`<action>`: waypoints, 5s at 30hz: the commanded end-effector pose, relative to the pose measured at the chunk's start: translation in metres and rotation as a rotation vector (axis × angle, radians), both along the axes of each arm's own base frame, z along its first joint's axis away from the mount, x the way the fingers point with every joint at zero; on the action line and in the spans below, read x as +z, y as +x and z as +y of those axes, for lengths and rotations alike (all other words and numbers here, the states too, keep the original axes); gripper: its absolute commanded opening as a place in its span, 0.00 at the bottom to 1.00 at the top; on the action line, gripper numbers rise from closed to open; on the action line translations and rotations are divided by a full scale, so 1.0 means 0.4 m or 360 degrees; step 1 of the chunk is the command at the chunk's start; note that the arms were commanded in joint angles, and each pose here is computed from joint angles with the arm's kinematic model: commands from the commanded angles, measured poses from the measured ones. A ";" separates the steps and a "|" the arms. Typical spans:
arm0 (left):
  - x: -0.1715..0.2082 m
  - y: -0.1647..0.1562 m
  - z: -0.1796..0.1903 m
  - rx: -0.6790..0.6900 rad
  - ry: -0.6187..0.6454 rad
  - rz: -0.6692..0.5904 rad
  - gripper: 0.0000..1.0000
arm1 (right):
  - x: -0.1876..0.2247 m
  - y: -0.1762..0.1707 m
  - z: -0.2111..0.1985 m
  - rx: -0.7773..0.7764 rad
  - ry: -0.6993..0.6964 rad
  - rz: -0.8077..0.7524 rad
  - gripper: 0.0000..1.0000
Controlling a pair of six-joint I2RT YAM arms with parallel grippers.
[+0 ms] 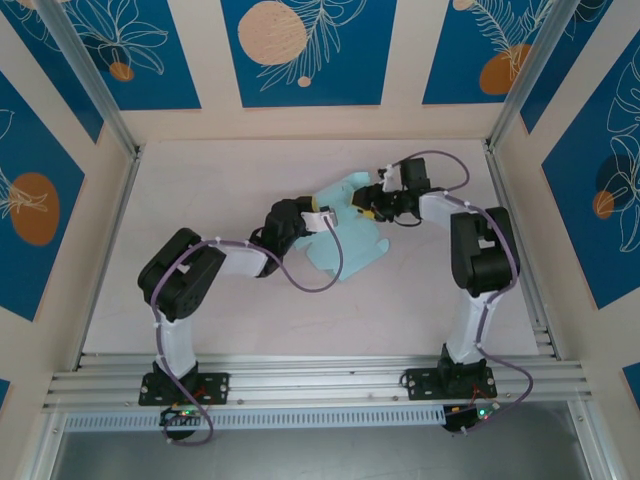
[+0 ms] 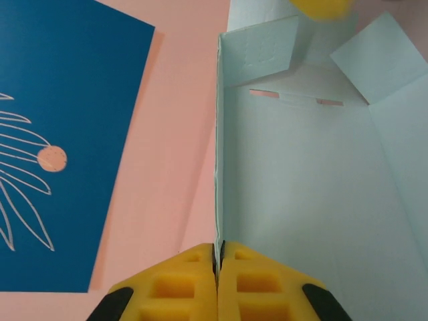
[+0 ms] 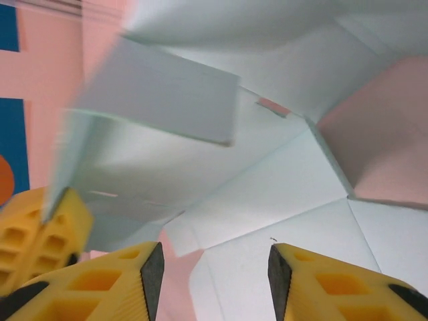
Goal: Fold the paper box
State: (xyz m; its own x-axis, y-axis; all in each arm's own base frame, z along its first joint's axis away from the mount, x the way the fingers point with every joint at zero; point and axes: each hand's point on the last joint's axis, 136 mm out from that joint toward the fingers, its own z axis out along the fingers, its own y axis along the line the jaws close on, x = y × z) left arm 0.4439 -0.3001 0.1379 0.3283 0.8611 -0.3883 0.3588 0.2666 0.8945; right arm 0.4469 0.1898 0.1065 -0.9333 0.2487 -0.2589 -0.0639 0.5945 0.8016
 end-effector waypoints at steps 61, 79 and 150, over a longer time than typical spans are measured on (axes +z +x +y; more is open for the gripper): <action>-0.114 -0.019 -0.022 -0.0090 0.0343 -0.0156 0.00 | -0.040 0.081 -0.019 0.0296 0.0121 -0.0308 0.41; -0.128 -0.014 -0.033 -0.0150 0.0517 -0.0346 0.00 | -0.068 0.039 -0.002 0.0250 0.0021 -0.0359 0.45; 0.178 0.018 0.017 0.0078 -0.0564 0.0139 0.79 | -0.046 0.134 0.043 0.0036 -0.0969 -0.0763 0.03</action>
